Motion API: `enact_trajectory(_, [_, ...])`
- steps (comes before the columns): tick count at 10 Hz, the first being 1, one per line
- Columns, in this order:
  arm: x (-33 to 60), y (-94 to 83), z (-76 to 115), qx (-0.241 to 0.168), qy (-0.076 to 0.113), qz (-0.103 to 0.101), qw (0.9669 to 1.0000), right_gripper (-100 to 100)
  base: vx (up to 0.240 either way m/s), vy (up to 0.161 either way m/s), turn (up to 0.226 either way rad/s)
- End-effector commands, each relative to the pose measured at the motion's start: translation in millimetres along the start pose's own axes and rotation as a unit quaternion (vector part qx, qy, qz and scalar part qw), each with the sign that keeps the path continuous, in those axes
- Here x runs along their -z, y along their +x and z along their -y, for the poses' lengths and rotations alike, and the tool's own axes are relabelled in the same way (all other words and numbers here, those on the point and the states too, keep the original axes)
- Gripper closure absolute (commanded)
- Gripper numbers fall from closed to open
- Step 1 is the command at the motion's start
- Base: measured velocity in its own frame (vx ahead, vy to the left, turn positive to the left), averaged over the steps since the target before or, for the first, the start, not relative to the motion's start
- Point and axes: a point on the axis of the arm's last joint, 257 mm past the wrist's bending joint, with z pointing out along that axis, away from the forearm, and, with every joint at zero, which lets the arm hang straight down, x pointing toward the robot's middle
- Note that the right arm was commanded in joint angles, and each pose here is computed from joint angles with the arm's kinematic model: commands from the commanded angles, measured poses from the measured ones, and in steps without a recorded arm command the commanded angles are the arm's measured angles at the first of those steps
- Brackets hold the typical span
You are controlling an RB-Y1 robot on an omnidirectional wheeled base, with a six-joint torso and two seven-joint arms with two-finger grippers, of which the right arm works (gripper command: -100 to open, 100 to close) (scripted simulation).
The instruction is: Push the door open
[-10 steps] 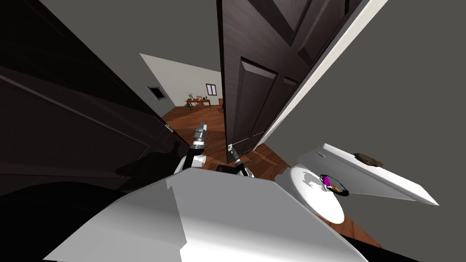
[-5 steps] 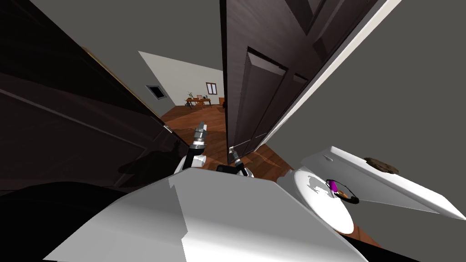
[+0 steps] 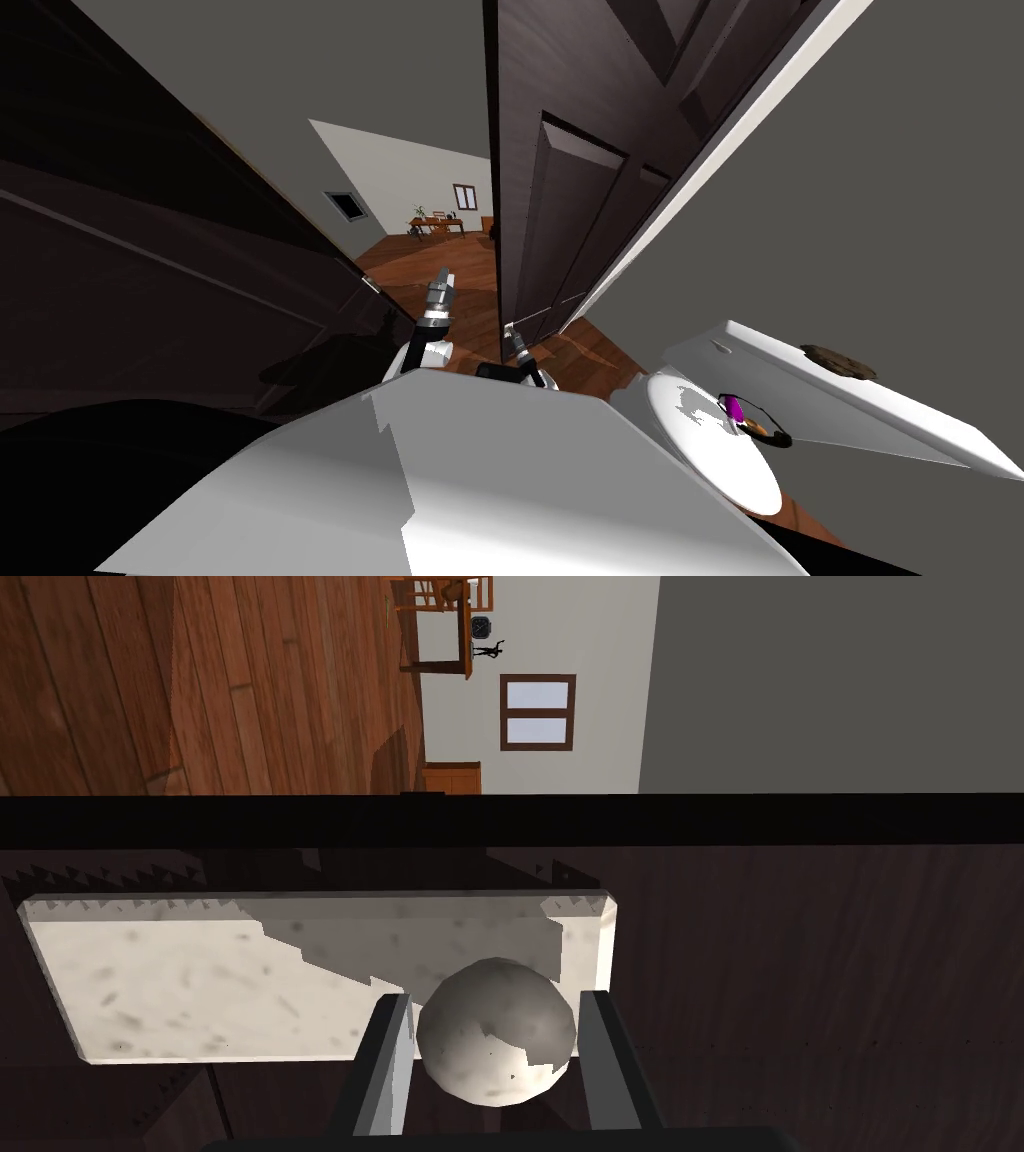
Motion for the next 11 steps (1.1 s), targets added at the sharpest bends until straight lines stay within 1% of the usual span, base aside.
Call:
enact_trajectory(1, [-0.8,-11.0,-0.6,0.004,-0.002,0.01,0.9999,100,0.118,0.121,-0.04])
enact_trajectory(2, [-0.5,-14.3,-0.3,0.005,-0.001,0.013,0.9999,100,0.113,0.111,-0.028])
enact_trajectory(4, [0.7,-29.8,0.8,0.009,0.0,0.027,0.9996,100,0.133,0.16,-0.04])
enact_trajectory(5, [1.0,-34.3,1.0,0.01,0.001,0.032,0.9994,100,0.139,0.142,-0.045])
enact_trajectory(6, [1.7,-43.4,1.3,0.011,0.001,0.041,0.9991,100,0.151,0.146,-0.04])
enact_trajectory(7, [2.0,-48.1,1.4,0.012,0.002,0.046,0.9989,100,0.143,0.129,-0.049])
enact_trajectory(8, [2.7,-57.7,1.6,0.014,0.002,0.056,0.9983,100,0.161,0.139,-0.061])
enact_trajectory(11, [3.8,-72.2,1.4,0.015,0.002,0.072,0.9973,100,0.126,0.127,-0.049])
